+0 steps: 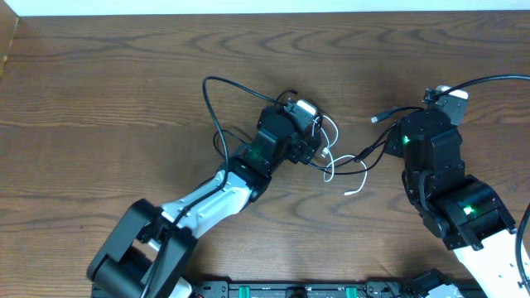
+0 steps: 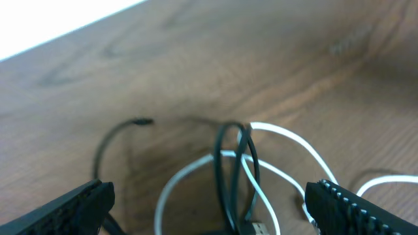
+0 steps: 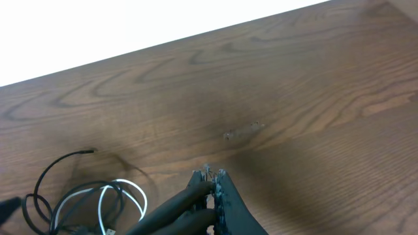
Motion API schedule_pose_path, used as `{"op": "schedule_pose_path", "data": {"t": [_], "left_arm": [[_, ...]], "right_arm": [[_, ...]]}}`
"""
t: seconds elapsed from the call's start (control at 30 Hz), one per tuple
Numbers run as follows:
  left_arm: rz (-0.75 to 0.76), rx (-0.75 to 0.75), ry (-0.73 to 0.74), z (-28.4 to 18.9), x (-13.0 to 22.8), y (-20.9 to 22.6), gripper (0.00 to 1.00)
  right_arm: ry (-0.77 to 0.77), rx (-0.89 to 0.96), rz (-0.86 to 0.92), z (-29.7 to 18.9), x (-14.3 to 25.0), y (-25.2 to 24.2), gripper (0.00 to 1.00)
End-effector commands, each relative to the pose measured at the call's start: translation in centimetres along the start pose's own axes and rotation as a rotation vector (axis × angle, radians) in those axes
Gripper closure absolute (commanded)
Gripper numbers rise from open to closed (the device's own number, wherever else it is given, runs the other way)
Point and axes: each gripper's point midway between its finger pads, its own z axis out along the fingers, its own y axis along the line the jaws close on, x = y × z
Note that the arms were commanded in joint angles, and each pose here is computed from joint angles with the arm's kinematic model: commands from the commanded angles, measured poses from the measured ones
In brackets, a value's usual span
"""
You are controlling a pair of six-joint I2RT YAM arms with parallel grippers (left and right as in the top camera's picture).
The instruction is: Untangle cables
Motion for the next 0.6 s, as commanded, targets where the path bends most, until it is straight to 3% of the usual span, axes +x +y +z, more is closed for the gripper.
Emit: {"op": "schedule_pose_path", "data": {"t": [0.0, 0.27, 0.33, 0.4, 0.47, 0.5, 0.57], "left_arm": [[-0.013, 0.037, 0.054, 1.1, 2.1, -0.6, 0.02], [-0.012, 0.038, 0.099, 2.0, 4.0, -0.7, 0.06], [-0.012, 0.038, 0.094, 2.1, 3.8, -0.7, 0.19], [-0.012, 0.038, 0.085, 2.1, 3.6, -0.7, 0.51], [-0.013, 0.037, 0.066, 2.1, 3.2, -0.7, 0.89], [-0.013, 0.037, 0.058, 2.1, 3.0, -0.7, 0.92], [-0.014, 0.037, 0.035, 2.1, 2.3, -0.7, 0.93]], "right_arm": [[-0.015, -0.007, 0.017, -0.5, -0.4, 0.0, 0.99], [-0.015, -0.007, 0.017, -0.5, -0.4, 0.0, 0.99], [-0.015, -0.007, 0.016, -0.5, -0.4, 0.0, 0.99], [-0.014, -0.006, 0.016, -0.5, -0.4, 0.0, 0.93], [-0.01, -0.004, 0.014, -0.4, -0.3, -0.1, 0.71], [-0.01, -0.001, 0.013, -0.4, -0.3, -0.1, 0.57], [-0.01, 0.012, 0.008, -0.4, -0.2, -0.4, 0.17]]}}
